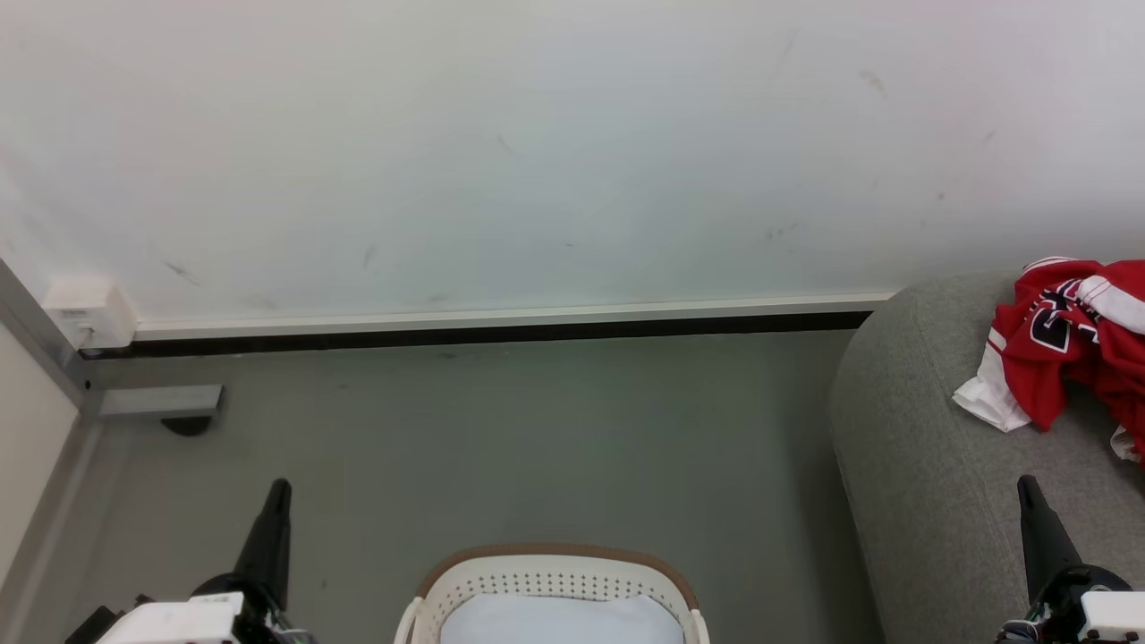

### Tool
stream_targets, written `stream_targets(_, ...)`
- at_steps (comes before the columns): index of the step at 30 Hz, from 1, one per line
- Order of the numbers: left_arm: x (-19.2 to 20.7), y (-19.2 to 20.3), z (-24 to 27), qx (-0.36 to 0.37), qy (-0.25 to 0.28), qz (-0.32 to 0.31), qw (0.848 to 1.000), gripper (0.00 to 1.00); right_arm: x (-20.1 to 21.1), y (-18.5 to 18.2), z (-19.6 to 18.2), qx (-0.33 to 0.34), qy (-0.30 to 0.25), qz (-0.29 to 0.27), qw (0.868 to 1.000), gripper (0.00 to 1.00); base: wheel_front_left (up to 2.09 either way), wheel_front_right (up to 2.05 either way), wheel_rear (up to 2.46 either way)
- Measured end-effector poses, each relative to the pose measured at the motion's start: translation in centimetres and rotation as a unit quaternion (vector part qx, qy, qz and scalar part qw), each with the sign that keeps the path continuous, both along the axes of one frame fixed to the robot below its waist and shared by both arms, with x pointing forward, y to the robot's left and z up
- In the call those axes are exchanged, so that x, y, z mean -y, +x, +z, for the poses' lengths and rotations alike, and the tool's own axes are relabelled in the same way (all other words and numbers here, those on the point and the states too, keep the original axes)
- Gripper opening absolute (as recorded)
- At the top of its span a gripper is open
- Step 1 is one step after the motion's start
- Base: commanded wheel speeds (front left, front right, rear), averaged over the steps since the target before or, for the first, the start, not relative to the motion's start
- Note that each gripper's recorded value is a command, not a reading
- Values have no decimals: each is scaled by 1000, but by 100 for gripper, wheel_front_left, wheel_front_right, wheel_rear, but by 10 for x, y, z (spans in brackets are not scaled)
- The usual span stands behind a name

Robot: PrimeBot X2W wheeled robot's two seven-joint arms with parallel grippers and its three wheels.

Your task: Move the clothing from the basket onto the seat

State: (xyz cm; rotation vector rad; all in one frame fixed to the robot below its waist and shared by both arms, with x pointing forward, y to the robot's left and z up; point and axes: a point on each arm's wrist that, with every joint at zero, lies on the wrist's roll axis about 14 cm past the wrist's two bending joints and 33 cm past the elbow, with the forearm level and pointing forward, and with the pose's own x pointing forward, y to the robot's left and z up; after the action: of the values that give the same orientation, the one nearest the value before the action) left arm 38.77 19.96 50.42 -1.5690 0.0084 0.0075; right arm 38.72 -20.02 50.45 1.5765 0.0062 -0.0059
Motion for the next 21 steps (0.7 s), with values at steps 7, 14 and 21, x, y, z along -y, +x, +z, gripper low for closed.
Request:
stream_targets(7, 0, 0, 0, 0, 0, 0, 1000, 0, 0, 0, 0, 0, 0, 0, 1000, 0, 0, 0, 0)
stream_targets(14, 0, 0, 0, 0, 0, 0, 1000, 0, 0, 0, 0, 0, 0, 0, 1000, 0, 0, 0, 0)
stream_targets(21, 0, 0, 0, 0, 0, 0, 1000, 0, 0, 0, 0, 0, 0, 0, 1000, 0, 0, 0, 0)
